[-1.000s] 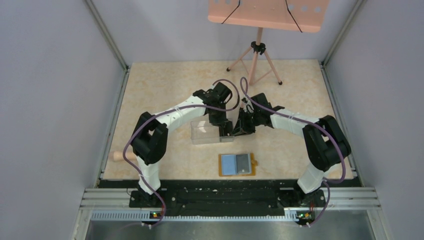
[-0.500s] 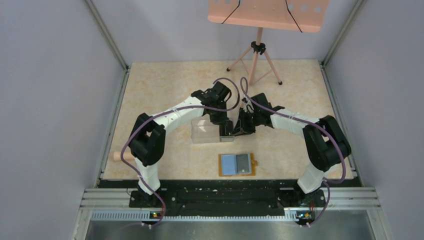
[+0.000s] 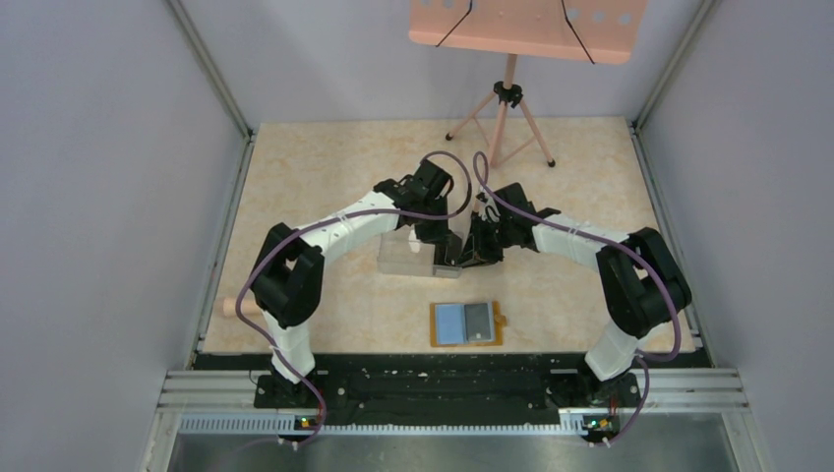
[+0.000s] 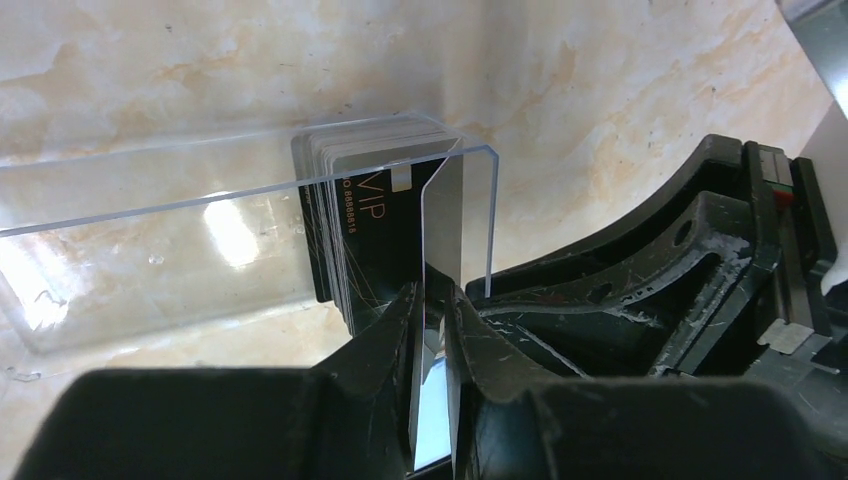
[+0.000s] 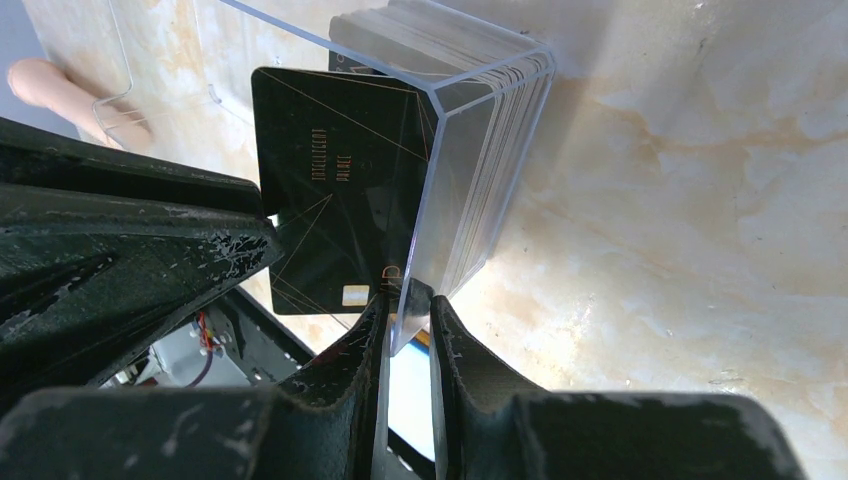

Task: Put the credit cards into the card holder
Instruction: Pick up the credit card from the storage box.

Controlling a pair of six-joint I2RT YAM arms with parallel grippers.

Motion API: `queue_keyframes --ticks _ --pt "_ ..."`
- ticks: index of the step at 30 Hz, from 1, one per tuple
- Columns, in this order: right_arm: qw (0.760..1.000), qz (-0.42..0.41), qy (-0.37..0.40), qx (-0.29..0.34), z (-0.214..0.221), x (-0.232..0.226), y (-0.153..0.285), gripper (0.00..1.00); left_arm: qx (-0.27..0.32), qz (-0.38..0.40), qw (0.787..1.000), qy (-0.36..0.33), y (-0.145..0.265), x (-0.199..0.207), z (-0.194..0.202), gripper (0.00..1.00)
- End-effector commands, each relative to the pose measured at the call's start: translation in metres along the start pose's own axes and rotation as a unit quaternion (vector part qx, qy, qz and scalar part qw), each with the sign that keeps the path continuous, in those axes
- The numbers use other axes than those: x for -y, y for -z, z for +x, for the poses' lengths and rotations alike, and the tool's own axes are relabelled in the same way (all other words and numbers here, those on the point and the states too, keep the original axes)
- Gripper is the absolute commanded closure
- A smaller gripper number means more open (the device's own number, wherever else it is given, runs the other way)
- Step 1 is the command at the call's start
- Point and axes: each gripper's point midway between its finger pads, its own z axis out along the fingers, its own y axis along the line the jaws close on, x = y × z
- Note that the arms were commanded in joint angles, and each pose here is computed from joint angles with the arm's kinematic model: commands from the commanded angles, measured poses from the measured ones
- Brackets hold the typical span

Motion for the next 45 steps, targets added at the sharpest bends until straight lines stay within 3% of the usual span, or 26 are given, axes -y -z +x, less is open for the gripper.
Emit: queue_keyframes --ticks 1,10,27,34,36,38,45 --pt "0.998 -0.042 0.040 0.003 -0.003 -0.031 0.007 0.96 0.013 0.066 0.998 -0.009 0.010 0.030 -0.003 0.81" --pt "0.998 -0.040 0.041 0.005 -0.005 -0.032 0.010 0.95 -0.003 0.064 0.998 -0.010 0.003 0.024 0.007 0.81" --pt "0.998 -0.038 0.047 0.014 -0.008 -0.035 0.016 0.91 -0.021 -0.061 0.998 0.003 -0.004 -0.024 0.019 0.87" --pt "0.998 -0.042 0.051 0.019 -0.009 -0.039 0.020 0.88 -0.032 -0.041 0.999 0.003 -0.010 -0.018 0.022 0.88" --pt "0.997 -0.043 0.054 0.025 -0.011 -0.042 0.024 0.87 -0.032 -0.035 0.999 0.005 -0.011 -0.016 0.022 0.94" --pt "0.997 -0.043 0.057 0.033 -0.013 -0.044 0.028 0.84 -0.026 -0.026 0.999 0.006 -0.009 -0.012 0.020 1.00" --pt "0.993 -0.050 0.071 0.085 -0.028 -0.056 0.056 0.69 0.046 0.010 0.999 0.003 0.028 0.004 -0.004 1.00"
